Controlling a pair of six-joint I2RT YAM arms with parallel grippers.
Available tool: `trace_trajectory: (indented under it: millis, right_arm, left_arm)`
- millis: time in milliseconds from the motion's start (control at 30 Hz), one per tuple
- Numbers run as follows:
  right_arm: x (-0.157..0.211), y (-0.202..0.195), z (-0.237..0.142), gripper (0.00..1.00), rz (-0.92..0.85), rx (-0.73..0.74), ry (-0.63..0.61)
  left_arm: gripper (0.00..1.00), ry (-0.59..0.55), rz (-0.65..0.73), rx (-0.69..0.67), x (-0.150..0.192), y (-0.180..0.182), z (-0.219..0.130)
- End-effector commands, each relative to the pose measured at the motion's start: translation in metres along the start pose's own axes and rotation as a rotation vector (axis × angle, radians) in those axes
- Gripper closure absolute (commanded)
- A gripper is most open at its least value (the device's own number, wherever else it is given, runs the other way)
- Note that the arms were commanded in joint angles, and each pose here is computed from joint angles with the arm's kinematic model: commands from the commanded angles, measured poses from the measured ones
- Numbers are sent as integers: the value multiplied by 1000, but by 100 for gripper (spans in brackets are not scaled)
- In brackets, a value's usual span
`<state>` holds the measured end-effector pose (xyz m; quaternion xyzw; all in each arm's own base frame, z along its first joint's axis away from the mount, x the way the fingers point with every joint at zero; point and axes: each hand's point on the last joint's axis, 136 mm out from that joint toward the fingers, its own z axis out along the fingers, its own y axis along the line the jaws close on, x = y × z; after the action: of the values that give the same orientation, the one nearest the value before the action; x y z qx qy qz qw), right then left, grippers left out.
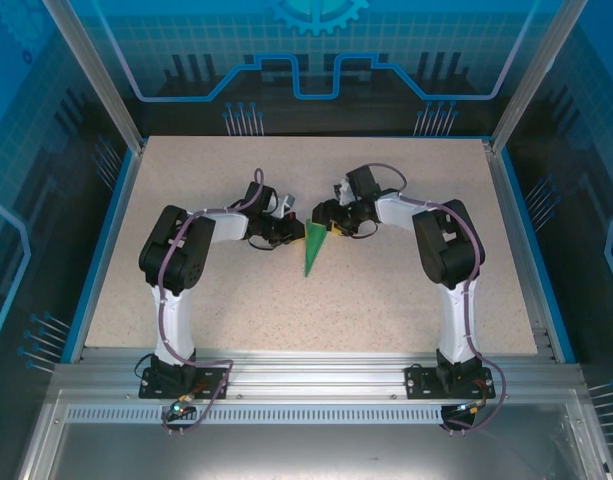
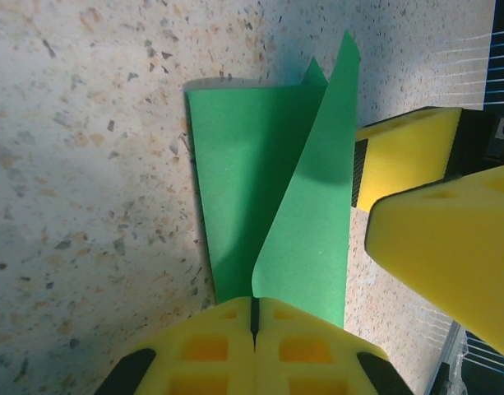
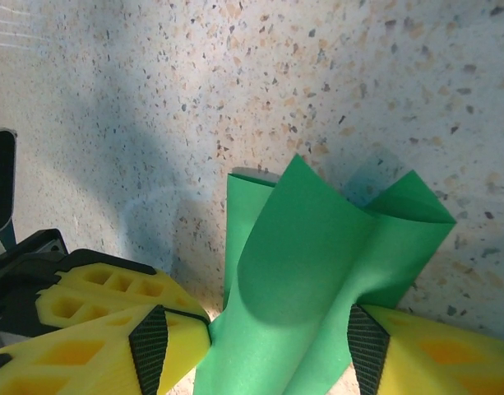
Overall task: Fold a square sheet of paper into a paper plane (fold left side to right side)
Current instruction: Fold the wing for the fifth time at the center of the table.
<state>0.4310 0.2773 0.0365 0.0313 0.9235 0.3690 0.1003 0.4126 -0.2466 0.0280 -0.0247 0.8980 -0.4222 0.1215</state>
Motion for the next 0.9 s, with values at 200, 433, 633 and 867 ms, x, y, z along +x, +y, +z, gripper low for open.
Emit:
trace_trajectory:
  millis: [200,433,633,867]
  right_arm:
    - [12,-10,13,33,15,59,69]
    - [17,-15,16,33,25,70,87]
    - [17,-16,17,33,23,77,90]
    - [19,-17,17,33,20,83,94]
  left_arm:
    - [100,41,47,5,2,-4,4]
    - [100,49,56,2,0,-5,6]
    - [100,58,57,-5,0,-2,9]
    - [100,65,56,-9,0,-1,12]
